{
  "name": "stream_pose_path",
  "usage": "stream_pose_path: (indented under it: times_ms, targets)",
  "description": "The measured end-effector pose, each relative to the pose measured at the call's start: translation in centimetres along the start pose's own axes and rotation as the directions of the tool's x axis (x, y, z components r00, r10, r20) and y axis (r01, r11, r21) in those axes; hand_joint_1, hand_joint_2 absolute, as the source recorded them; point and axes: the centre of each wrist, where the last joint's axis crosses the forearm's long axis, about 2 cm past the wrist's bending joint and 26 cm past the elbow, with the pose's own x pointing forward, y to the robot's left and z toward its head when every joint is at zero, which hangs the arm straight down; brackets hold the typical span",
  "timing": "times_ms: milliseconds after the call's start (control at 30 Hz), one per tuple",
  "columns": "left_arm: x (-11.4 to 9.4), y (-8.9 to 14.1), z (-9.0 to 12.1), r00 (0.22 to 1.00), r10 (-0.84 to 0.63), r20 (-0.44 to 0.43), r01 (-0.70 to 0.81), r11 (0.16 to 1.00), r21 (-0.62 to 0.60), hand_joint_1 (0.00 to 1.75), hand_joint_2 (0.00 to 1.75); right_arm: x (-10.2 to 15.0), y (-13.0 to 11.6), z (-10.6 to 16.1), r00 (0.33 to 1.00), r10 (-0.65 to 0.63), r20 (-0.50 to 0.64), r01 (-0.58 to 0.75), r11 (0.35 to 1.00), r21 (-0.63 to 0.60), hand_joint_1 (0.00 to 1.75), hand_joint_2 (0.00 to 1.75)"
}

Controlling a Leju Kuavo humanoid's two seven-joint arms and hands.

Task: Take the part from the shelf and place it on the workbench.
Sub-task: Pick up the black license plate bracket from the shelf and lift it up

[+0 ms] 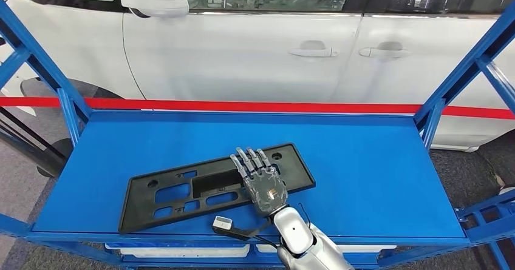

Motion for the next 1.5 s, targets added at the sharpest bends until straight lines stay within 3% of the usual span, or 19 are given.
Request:
stream_pose_path:
  times_ms: [167, 1000, 1100, 1233, 1433, 1500]
  targets:
    - [-0.2, 0.0, 0.1, 1.000, -0.001, -0.004, 0.001, 1.000, 0.002, 0.00, 0.00, -0.4, 0.8, 0.3, 1.000, -0.019, -0.017, 0.020, 0.998, 0.051, 1.75, 1.75]
    - [0.1, 0.0, -0.1, 1.000, 0.005, 0.007, -0.005, 1.000, 0.003, 0.00, 0.00, -1.1, 1.6, 0.8, 0.997, -0.053, -0.055, 0.055, 0.998, 0.026, 1.75, 1.75]
    - [-0.1, 0.0, 0.0, 1.000, 0.015, 0.008, -0.015, 1.000, 0.010, 0.00, 0.00, -1.3, 1.7, 1.2, 0.982, -0.185, -0.030, 0.186, 0.982, 0.026, 1.75, 1.75]
    - [-0.7, -0.2, 0.4, 0.999, 0.030, 0.011, -0.030, 0.999, 0.022, 0.00, 0.00, -0.6, 0.3, 1.0, 0.886, -0.464, 0.008, 0.464, 0.885, -0.036, 1.75, 1.75]
    - [-0.8, -0.5, 0.5, 0.999, 0.035, 0.011, -0.036, 0.999, 0.022, 0.00, 0.00, 0.8, -1.3, 0.7, 0.833, -0.551, 0.037, 0.553, 0.830, -0.075, 1.75, 1.75]
    - [-0.9, -0.5, 0.5, 0.999, 0.041, 0.011, -0.041, 0.999, 0.024, 0.00, 0.00, 1.1, -1.7, 0.8, 0.761, -0.645, 0.068, 0.648, 0.755, -0.097, 1.75, 1.75]
